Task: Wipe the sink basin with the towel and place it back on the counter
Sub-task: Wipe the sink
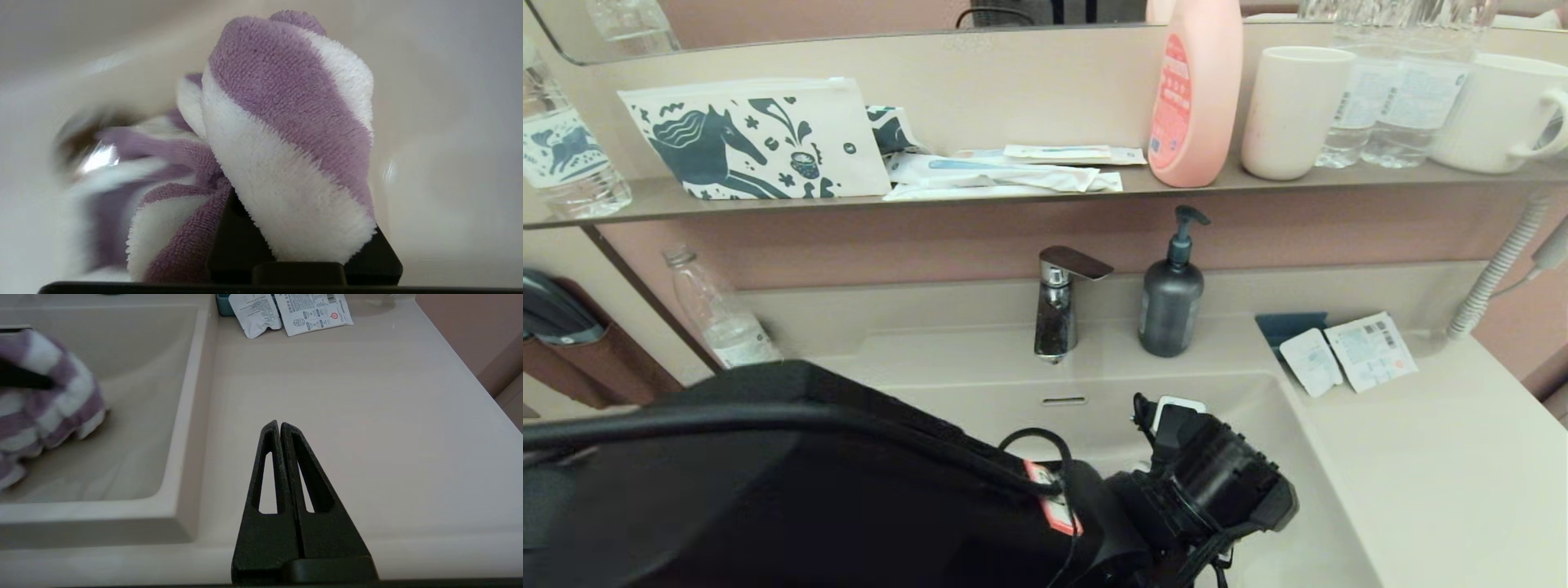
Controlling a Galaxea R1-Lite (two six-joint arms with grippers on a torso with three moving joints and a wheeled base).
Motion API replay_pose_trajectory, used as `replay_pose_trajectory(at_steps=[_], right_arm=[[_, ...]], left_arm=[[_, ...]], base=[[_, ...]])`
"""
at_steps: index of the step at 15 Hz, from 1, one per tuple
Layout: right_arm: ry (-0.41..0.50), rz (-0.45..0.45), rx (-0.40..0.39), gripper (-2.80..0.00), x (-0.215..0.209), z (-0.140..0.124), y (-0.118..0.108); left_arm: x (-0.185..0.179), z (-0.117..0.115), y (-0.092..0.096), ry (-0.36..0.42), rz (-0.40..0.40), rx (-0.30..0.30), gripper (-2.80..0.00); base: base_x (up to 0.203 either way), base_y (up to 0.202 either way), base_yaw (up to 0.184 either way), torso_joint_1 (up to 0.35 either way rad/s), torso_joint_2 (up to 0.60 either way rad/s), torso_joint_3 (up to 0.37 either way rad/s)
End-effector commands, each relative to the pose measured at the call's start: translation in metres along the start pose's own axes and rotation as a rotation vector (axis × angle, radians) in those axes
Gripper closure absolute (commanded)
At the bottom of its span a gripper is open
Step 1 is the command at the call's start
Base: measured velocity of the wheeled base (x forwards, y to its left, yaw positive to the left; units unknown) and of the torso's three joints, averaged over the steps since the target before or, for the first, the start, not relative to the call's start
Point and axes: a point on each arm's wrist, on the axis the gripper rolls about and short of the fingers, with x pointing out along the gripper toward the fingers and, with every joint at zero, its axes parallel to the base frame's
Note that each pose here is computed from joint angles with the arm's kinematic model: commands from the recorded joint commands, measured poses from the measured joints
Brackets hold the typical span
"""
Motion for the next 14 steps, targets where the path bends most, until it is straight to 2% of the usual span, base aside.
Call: replay_pose_trajectory(at_steps=[1, 3, 4, 6, 8, 10, 14], right_arm=[[0.001, 0.0, 0.0, 0.0, 0.0, 0.0, 0.0], [0.001, 0.0, 0.0, 0.0, 0.0, 0.0, 0.0], [0.001, 0.001, 0.0, 0.0, 0.0, 0.0, 0.0], [0.001, 0.001, 0.0, 0.0, 0.0, 0.0, 0.0], [0.001, 0.0, 0.0, 0.0, 0.0, 0.0, 0.0], [0.001, 0.0, 0.0, 0.0, 0.0, 0.0, 0.0], [0.001, 0.001, 0.0, 0.0, 0.0, 0.0, 0.0]], left_arm=[[-0.053, 0.006, 0.025, 0.12, 0.071, -0.011, 0.0], [-0.078, -0.011, 0.049, 0.242, 0.162, -0.026, 0.0], [-0.086, -0.02, 0.059, 0.269, 0.19, -0.034, 0.0], [-0.104, -0.028, 0.078, 0.271, 0.211, -0.053, 0.0], [-0.119, -0.029, 0.092, 0.254, 0.209, -0.08, 0.0], [-0.126, -0.04, 0.105, 0.266, 0.231, -0.088, 0.0], [-0.102, -0.072, 0.123, 0.304, 0.279, -0.11, 0.0]], base=[[0.0, 0.0, 0.0, 0.0, 0.0, 0.0], [0.0, 0.0, 0.0, 0.0, 0.0, 0.0], [0.0, 0.0, 0.0, 0.0, 0.0, 0.0], [0.0, 0.0, 0.0, 0.0, 0.0, 0.0], [0.0, 0.0, 0.0, 0.0, 0.0, 0.0], [0.0, 0.0, 0.0, 0.0, 0.0, 0.0], [0.0, 0.0, 0.0, 0.0, 0.0, 0.0]])
